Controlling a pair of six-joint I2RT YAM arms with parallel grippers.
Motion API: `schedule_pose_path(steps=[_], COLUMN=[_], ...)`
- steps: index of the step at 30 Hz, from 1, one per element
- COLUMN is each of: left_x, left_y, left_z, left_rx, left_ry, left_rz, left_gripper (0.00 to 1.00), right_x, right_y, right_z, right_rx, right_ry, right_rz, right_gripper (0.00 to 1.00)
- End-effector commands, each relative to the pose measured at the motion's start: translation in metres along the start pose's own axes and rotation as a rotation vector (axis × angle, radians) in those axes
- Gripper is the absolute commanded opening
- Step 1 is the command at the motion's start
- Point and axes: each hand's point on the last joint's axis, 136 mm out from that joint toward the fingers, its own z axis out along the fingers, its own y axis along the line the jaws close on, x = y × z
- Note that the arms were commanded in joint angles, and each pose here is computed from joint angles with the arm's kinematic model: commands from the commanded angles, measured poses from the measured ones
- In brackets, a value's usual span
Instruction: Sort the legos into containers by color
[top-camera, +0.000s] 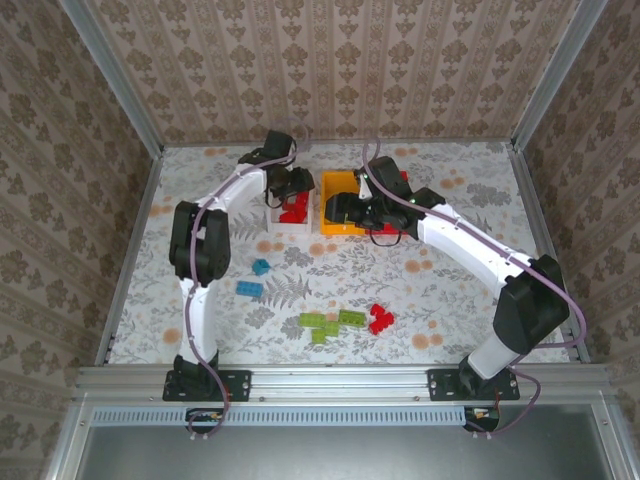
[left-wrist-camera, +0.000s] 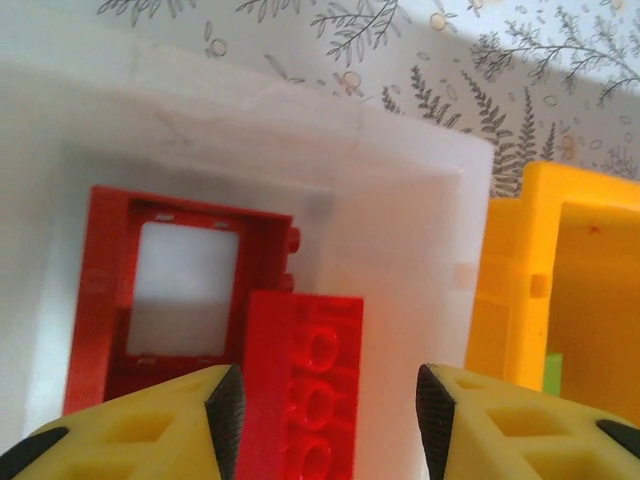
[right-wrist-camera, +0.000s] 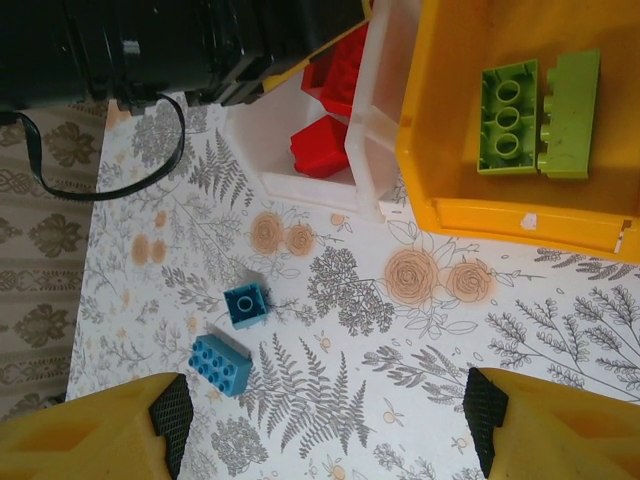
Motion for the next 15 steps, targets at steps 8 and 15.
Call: schedule_pose_path(steps=[8, 15], left_x=[0.01, 0.065], left_y=[0.002, 0.007], left_z=[-0.091, -0.149], left_rx=[-0.055, -0.003], left_ry=[-0.1, -0.08], left_rz=[-0.022, 0.006], left_gripper=[0.54, 0.6], right_x=[0.028, 0.119], right_y=[-0.012, -0.026], right_z=[-0.008, -0.016], right_rx=[0.078, 0.103], right_ry=[0.05, 0.202], right_rz=[-0.222, -0.681], right_gripper=[0.75, 0.75])
